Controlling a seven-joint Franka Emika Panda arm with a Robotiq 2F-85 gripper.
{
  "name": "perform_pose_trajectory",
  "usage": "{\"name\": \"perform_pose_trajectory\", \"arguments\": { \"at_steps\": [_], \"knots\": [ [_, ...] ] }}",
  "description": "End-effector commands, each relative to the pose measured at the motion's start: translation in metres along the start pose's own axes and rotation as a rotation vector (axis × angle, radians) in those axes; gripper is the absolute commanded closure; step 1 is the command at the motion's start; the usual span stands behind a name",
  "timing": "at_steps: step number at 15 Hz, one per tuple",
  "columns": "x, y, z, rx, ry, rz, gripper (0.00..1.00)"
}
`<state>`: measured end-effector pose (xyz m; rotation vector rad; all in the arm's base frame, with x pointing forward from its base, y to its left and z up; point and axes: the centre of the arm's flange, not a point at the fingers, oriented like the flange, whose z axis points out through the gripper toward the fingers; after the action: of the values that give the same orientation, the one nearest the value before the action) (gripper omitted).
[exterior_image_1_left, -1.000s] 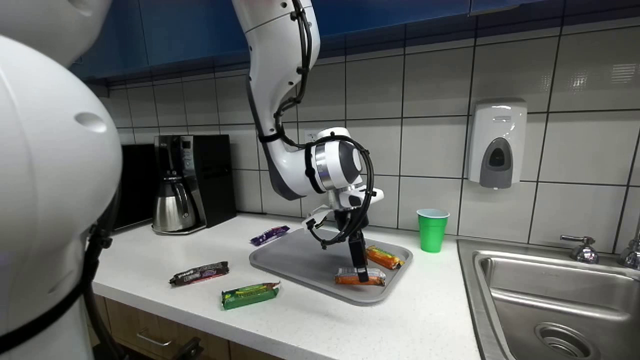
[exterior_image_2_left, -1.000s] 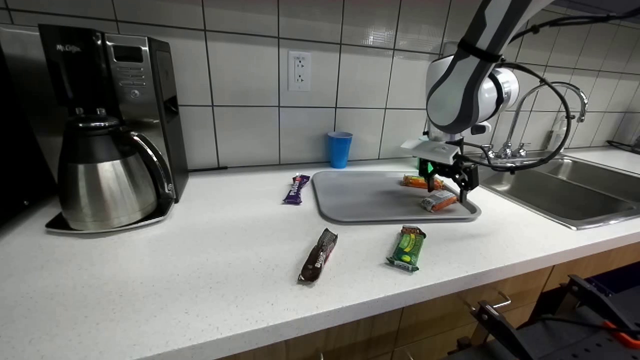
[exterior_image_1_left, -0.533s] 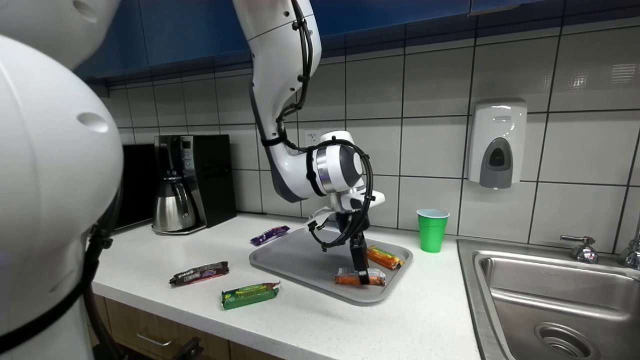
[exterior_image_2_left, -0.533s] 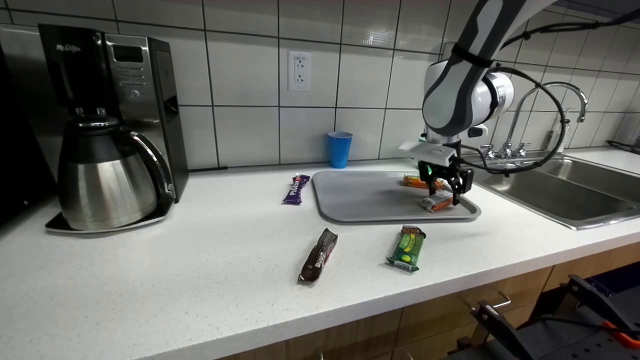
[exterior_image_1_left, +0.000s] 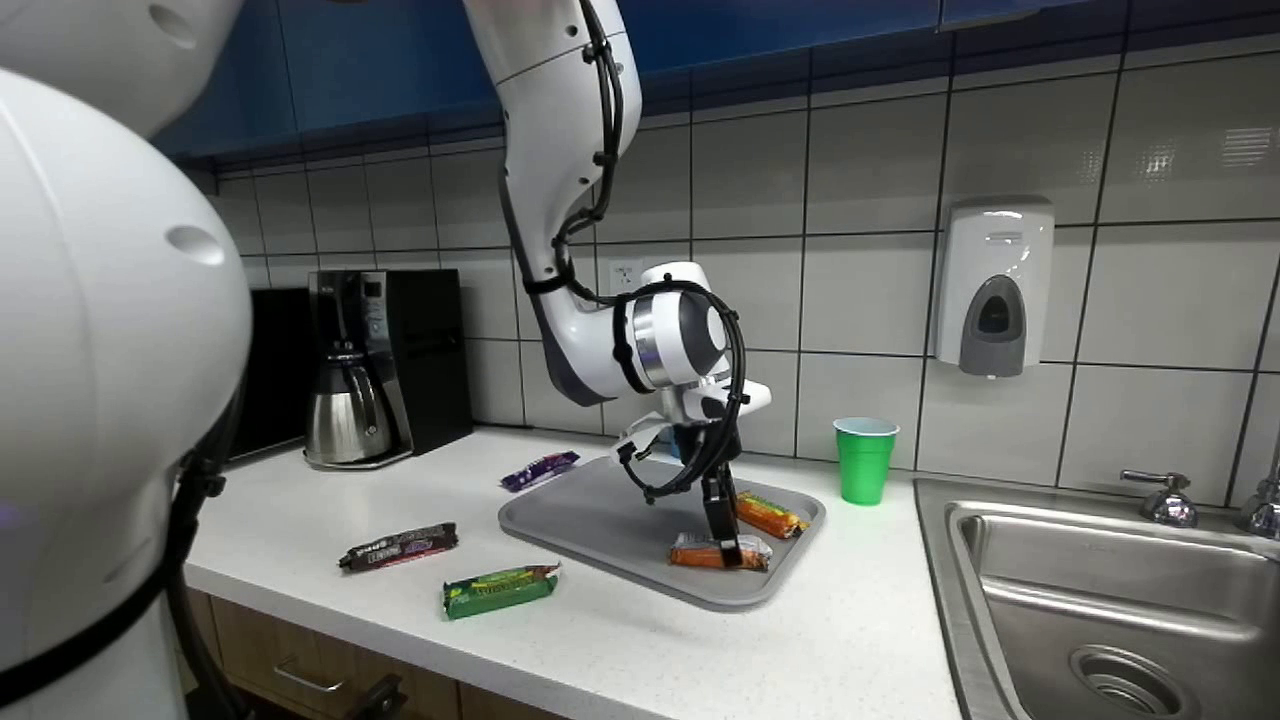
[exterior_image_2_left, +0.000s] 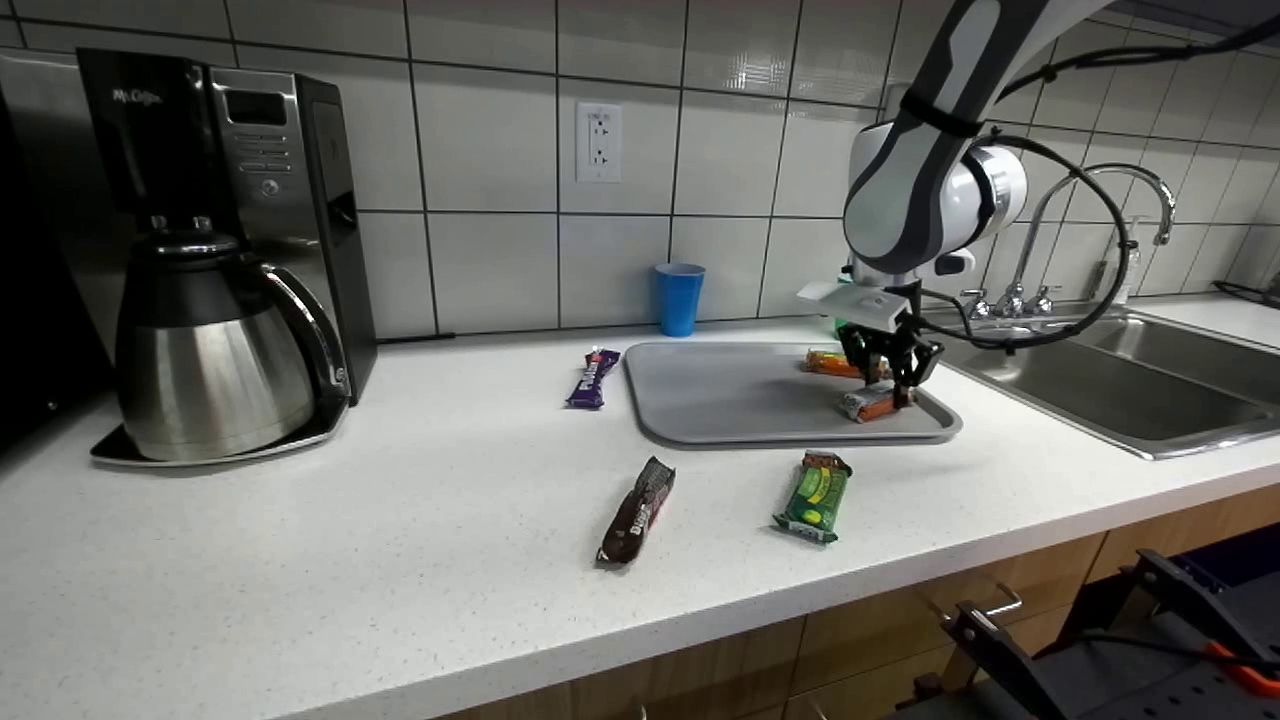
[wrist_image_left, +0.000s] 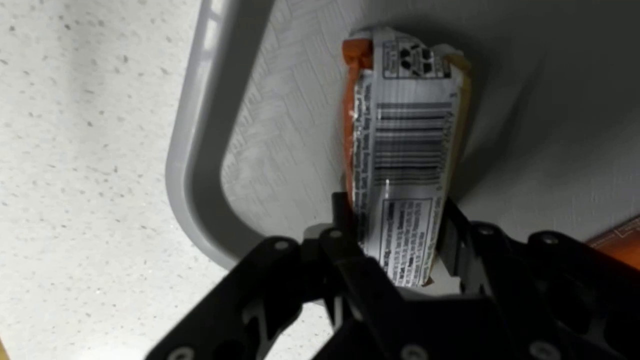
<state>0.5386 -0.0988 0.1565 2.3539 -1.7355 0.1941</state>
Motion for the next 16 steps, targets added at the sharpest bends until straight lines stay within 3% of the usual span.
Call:
{"name": "perform_pose_trajectory", "arguments": {
  "at_steps": [1,16],
  "knots": [
    [0.001,0.0,-0.011,0.025,0.009,-0.022,0.83],
    [-0.017,0.021,-0.061,0.074,0.018,-0.07,0.83]
  ]
}}
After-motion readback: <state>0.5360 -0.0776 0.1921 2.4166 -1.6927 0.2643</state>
